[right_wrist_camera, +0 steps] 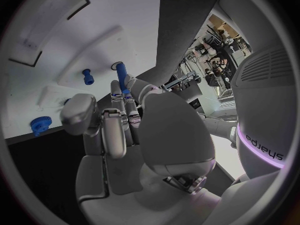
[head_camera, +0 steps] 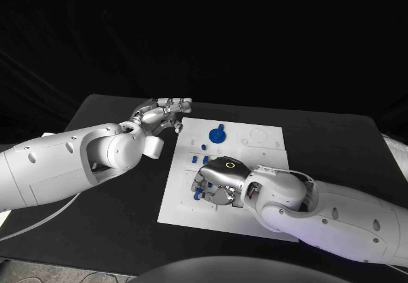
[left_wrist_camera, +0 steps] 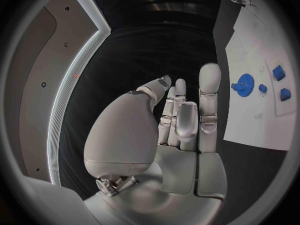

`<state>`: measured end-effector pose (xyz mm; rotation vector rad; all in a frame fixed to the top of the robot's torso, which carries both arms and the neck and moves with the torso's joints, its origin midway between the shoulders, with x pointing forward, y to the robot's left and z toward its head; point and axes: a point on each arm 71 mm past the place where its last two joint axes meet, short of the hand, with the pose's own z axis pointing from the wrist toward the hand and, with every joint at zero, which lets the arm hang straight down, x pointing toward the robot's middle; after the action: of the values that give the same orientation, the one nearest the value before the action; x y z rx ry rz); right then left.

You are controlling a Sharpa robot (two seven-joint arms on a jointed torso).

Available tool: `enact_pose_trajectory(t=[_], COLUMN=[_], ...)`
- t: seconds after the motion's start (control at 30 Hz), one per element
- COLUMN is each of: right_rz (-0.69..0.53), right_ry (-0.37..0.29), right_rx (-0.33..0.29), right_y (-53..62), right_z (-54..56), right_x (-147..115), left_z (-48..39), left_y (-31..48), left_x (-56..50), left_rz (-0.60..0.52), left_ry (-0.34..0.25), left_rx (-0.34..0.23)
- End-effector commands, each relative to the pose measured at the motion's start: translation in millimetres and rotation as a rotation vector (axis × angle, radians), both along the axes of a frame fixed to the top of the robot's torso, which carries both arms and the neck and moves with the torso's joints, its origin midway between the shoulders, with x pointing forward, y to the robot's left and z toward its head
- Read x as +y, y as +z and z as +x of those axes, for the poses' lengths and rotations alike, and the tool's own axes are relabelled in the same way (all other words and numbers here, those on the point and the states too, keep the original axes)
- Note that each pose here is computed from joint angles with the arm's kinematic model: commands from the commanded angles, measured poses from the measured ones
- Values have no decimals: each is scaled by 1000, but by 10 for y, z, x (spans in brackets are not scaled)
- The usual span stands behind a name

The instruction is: Assemble the parts on the task board

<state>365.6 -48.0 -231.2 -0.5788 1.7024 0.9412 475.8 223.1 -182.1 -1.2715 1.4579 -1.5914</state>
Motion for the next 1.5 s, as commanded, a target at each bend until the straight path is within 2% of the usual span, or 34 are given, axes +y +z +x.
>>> enact_pose_trajectory(t=[0.03,0.4,0.77,1.5], right_rz=[-30,-83,-86,-117], right_ry=[21,7,-8,-4], right_rx=[11,-10,-47,-38], right_y=[-42,-69,-37,-52], right_z=[-18,-8,-21,-24], right_x=[7,-4,-31,17], left_z=[-3,-3,0,-5], left_y=[10,9,7,6], left_x=[-23,-17,-4,-1], left_rz=[-9,-8,-7,-7], left_ry=[-20,-19,-17,-18], left_rx=[-8,-7,-5,-3])
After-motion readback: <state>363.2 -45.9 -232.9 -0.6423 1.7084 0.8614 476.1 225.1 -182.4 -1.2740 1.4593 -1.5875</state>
